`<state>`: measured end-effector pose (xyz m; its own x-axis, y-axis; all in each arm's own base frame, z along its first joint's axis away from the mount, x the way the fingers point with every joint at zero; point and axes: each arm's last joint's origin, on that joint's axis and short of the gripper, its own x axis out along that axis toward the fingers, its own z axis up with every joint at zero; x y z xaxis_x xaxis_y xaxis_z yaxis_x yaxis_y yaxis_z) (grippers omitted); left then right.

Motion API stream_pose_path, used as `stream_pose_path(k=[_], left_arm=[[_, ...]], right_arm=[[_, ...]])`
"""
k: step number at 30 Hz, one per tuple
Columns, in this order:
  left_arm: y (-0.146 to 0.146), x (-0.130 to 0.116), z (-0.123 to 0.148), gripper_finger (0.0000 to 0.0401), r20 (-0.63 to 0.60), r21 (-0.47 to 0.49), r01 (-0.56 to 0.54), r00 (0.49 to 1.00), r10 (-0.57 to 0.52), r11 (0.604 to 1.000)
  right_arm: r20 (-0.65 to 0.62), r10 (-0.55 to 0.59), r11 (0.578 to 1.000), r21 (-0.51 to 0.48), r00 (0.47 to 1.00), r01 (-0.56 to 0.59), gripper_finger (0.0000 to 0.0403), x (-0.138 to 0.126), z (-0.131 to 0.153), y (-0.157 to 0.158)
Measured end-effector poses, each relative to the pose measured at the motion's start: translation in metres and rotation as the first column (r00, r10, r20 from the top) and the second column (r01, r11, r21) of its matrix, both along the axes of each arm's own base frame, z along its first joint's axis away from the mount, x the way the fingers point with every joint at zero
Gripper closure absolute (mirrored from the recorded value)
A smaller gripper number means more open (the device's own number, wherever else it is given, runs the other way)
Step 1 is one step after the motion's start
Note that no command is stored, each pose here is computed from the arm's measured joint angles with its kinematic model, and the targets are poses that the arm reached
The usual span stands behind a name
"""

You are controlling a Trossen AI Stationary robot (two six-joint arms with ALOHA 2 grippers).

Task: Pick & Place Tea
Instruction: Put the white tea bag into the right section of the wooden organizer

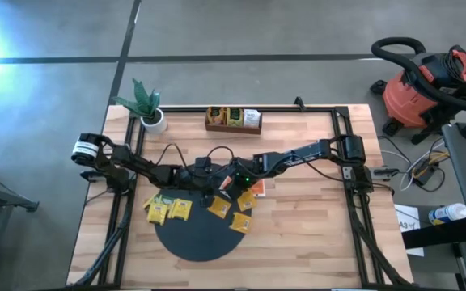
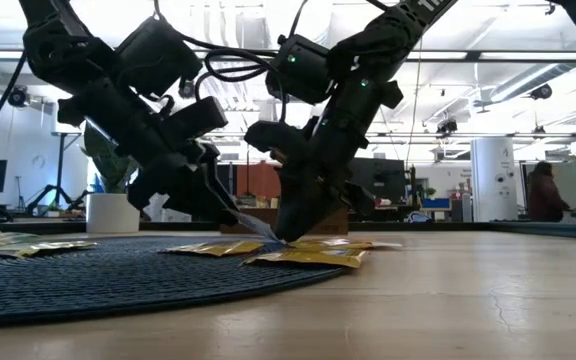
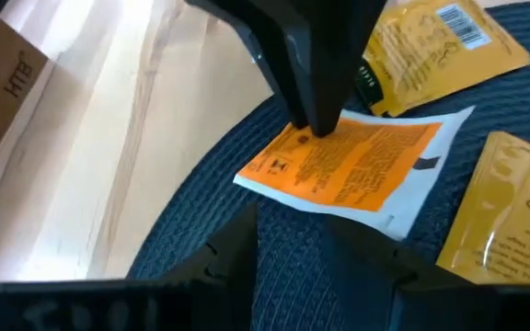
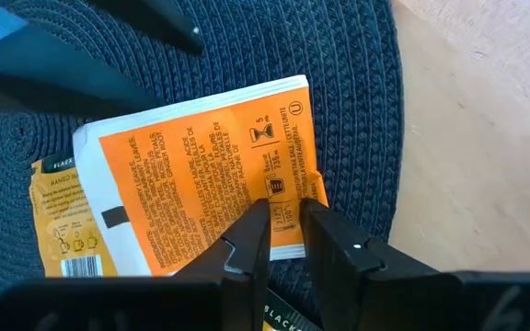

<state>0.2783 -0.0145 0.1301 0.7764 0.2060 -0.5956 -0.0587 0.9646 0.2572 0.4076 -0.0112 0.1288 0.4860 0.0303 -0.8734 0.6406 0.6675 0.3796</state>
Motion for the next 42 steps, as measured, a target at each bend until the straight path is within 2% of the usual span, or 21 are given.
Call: stream_pose_path(k=[11, 23, 30, 36, 42], left_arm=[[-0.003, 0.003, 0.003, 0.0277, 0.040, -0.038, 0.062, 0.997, -0.061, 0.997], [-0.004, 0.010, 0.011, 0.0280, 0.079, -0.047, 0.081, 0.994, -0.077, 0.996], [-0.005, 0.015, 0.018, 0.0327, 0.100, -0.049, 0.081, 0.992, -0.075, 0.996], [-0.004, 0.012, 0.013, 0.0388, 0.037, -0.068, 0.065, 0.997, -0.062, 0.996], [-0.004, 0.011, 0.014, 0.0399, 0.041, -0.143, 0.008, 0.999, -0.002, 0.990]], right_arm=[[0.004, -0.001, 1.000, 0.009, 1.000, 0.001, 0.0335, 0.000, -0.001, 0.000], [0.073, -0.048, 0.997, 0.058, 0.996, 0.044, 0.0335, 0.005, 0.002, -0.008], [0.106, -0.050, 0.998, 0.048, 0.993, 0.045, 0.0335, 0.004, 0.014, -0.009], [0.137, -0.075, 0.997, 0.000, 0.988, 0.076, 0.0335, 0.002, 0.030, -0.010], [0.128, -0.094, 0.988, -0.109, 0.987, 0.109, 0.0335, -0.009, 0.051, -0.012]])
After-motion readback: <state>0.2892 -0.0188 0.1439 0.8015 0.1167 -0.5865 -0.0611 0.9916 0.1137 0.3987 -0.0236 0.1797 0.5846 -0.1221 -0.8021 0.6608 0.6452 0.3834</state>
